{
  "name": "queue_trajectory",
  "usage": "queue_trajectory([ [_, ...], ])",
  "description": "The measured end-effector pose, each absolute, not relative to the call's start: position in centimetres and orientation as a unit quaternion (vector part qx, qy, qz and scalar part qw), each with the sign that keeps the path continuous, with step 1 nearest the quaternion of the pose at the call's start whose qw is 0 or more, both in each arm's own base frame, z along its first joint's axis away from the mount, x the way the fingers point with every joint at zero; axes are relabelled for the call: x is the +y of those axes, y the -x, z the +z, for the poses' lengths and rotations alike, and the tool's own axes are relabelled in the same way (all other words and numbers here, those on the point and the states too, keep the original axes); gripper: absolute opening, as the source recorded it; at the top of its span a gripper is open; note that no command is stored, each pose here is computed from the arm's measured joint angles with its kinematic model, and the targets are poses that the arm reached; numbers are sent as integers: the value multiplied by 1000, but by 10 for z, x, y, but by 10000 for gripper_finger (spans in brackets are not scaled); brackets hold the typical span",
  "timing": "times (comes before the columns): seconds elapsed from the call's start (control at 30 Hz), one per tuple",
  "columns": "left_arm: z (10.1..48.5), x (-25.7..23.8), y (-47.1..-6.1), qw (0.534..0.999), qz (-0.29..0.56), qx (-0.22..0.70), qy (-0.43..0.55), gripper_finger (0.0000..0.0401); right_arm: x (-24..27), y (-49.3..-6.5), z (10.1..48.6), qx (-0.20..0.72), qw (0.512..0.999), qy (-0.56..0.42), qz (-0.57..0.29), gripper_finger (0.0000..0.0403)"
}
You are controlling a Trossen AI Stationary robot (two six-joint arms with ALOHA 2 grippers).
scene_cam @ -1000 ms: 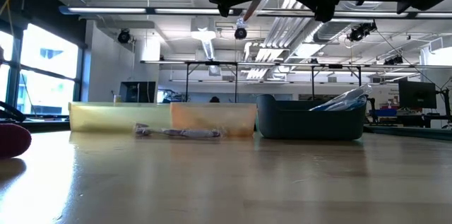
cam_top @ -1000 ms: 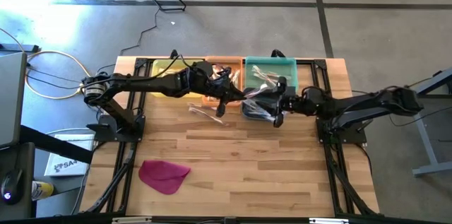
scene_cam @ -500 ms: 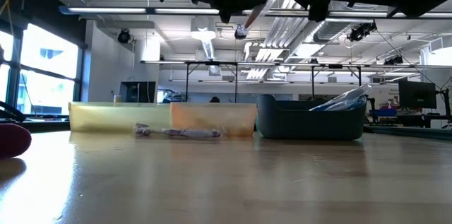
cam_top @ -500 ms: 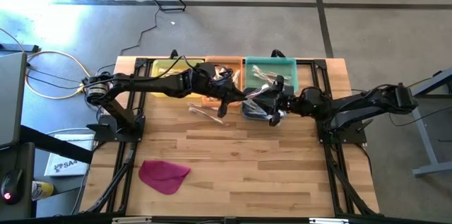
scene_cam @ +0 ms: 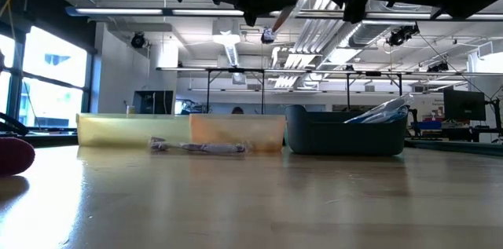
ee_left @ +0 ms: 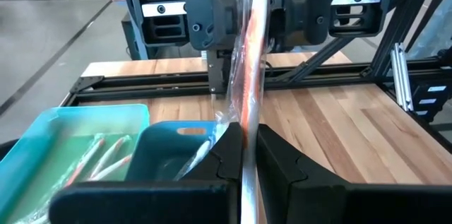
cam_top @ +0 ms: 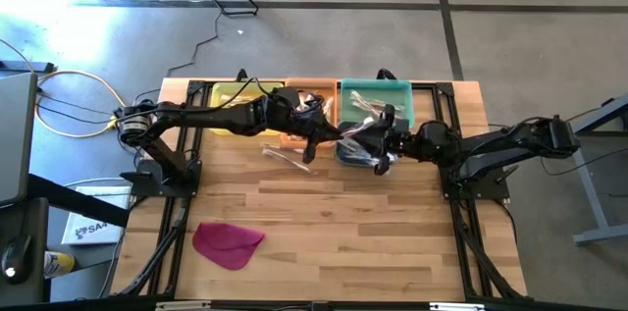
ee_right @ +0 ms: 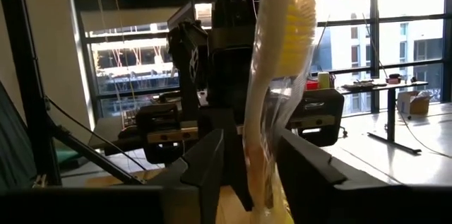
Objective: Pick & Place Toothbrushes
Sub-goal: Put the orange toothbrush into the blue bin
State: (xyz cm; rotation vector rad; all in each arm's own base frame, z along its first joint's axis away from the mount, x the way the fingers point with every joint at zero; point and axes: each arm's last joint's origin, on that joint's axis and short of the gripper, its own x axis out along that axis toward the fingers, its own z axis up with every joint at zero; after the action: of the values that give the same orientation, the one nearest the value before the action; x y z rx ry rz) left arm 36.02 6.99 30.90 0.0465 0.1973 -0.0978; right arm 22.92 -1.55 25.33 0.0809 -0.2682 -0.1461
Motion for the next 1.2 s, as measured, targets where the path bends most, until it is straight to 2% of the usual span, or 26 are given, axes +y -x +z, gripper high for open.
queue_trajectory([
  [0.23, 309, 70, -360, 994, -49, 98, -23, 15, -16, -229, 253, -134, 988, -40, -73, 61],
  [0.5, 309, 70, -360, 994, -48, 100, -19, 15, -16, -229, 253, -133, 988, -38, -75, 17],
  [0.83, 308, 70, -360, 994, -48, 100, -20, 22, -16, -229, 253, -133, 987, -38, -75, 11],
  [1.2, 308, 70, -360, 994, -37, 101, -24, 106, -16, -229, 253, -133, 987, -45, -74, 11],
])
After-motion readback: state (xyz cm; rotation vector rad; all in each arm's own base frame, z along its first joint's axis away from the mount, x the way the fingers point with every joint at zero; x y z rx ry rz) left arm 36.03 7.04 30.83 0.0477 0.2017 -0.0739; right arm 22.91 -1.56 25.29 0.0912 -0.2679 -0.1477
